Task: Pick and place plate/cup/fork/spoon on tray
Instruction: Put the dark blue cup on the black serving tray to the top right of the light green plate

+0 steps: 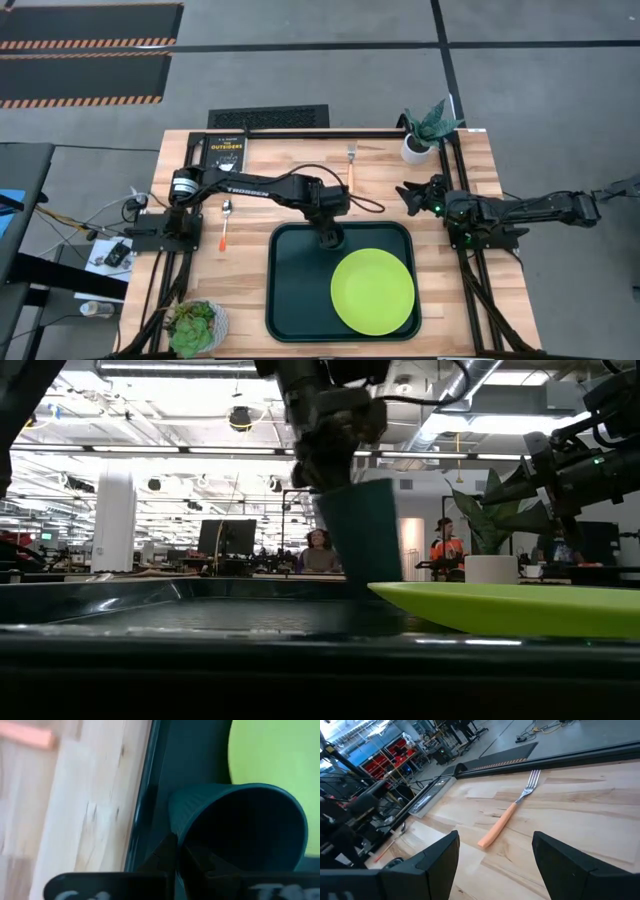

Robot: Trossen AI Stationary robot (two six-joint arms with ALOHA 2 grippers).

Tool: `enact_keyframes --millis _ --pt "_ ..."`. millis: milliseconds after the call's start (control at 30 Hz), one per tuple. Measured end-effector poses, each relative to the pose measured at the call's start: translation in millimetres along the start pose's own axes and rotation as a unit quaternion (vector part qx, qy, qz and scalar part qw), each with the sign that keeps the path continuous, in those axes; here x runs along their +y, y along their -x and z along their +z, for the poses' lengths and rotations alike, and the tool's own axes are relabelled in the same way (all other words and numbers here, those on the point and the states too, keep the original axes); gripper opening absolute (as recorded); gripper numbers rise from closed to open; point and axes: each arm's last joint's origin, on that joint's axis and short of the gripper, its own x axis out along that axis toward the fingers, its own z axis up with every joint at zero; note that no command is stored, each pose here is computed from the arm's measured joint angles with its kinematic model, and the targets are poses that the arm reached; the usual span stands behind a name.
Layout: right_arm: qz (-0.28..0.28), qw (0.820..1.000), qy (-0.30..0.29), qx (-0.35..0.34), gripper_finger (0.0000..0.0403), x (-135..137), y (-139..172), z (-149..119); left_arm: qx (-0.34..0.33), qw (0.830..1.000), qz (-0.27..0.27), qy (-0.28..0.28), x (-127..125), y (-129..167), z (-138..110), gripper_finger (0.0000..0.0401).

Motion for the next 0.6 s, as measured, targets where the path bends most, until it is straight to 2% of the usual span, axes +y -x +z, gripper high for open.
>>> enact_keyframes --millis 67,333,600 --pt "0.0 1.0 0.0 0.0 0.0276 0.0 0.0 0.0 0.016 1.0 0.001 0.001 0.8 -4.7 -2.5 0.0" --pt "0.0 1.0 0.0 0.0 0.0276 0.0 -0.1 -0.1 0.011 1.0 0.004 -0.005 1.1 -6.3 -1.4 0.0014" --pt "0.0 1.0 0.001 0.0 0.0276 0.0 -0.1 0.0 0.002 1.0 0.008 -0.008 0.5 -3.5 -0.5 0.009"
